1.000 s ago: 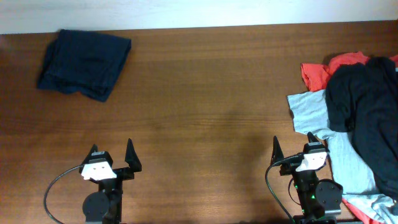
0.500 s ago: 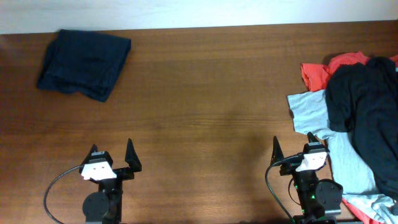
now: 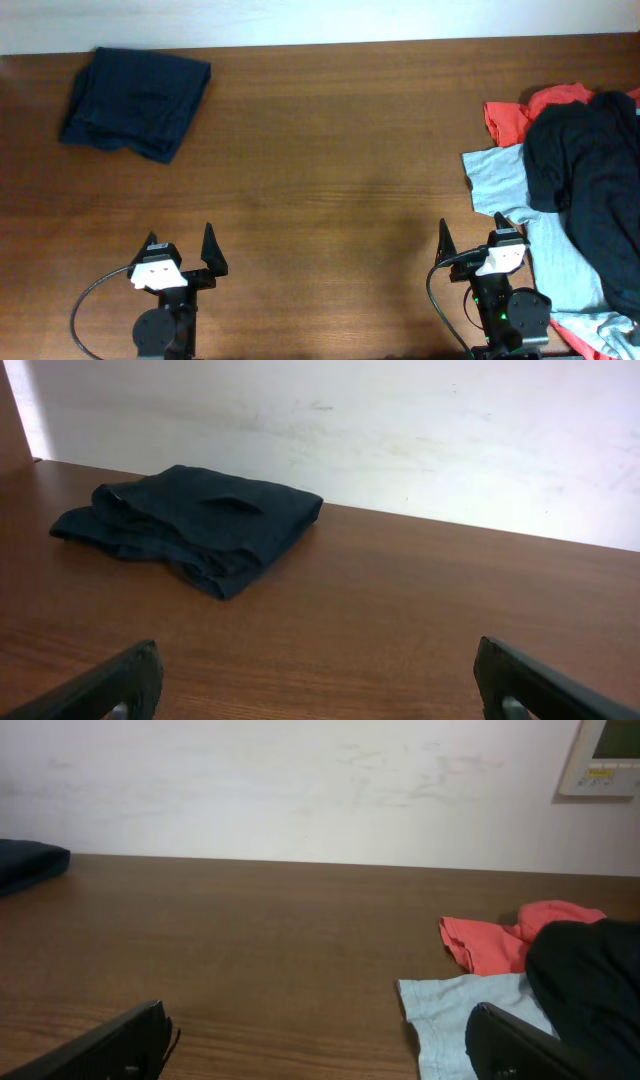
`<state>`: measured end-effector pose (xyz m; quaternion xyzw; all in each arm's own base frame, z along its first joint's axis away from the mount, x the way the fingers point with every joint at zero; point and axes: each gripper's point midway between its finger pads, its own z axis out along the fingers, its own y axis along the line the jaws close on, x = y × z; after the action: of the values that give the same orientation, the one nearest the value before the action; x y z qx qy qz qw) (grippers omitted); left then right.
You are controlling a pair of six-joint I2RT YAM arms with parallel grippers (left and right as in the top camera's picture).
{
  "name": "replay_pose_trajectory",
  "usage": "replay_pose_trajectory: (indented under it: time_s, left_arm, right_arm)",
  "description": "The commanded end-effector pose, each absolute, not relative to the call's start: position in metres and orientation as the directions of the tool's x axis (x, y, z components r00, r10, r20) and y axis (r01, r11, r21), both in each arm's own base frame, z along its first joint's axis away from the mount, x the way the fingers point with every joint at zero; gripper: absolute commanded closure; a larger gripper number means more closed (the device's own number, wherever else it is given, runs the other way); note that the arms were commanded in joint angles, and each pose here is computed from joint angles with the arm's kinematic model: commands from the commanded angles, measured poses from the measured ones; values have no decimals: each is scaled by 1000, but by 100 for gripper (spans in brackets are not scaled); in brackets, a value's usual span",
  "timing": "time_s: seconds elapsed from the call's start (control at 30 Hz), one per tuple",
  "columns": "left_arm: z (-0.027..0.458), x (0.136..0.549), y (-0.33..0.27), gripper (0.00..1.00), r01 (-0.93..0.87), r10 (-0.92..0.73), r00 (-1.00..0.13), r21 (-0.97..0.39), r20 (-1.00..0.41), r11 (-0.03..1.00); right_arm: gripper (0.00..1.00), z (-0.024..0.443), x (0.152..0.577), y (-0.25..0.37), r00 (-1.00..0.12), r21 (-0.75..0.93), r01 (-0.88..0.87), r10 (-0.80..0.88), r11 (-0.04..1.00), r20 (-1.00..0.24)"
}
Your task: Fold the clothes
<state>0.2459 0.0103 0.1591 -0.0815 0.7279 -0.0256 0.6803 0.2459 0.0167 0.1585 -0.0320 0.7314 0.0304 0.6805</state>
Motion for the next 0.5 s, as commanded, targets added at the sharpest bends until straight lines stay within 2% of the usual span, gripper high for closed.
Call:
replay_pose_trajectory:
  time_s: [0.0, 0.33, 0.47]
  left_arm:
    - [158, 246, 12, 1, -90, -138, -59, -132, -989, 987]
    - [158, 246, 12, 1, -90, -138, -59, -132, -989, 987]
    - [158, 246, 12, 1, -91, -137, -59, -132, -989, 987]
  right_arm:
    - [1, 157, 246, 16, -72, 2, -83, -4, 997, -997]
    - [1, 157, 246, 16, -72, 1, -83, -5, 997, -997]
    - [1, 158, 246, 0, -68, -54, 11, -53, 998, -996]
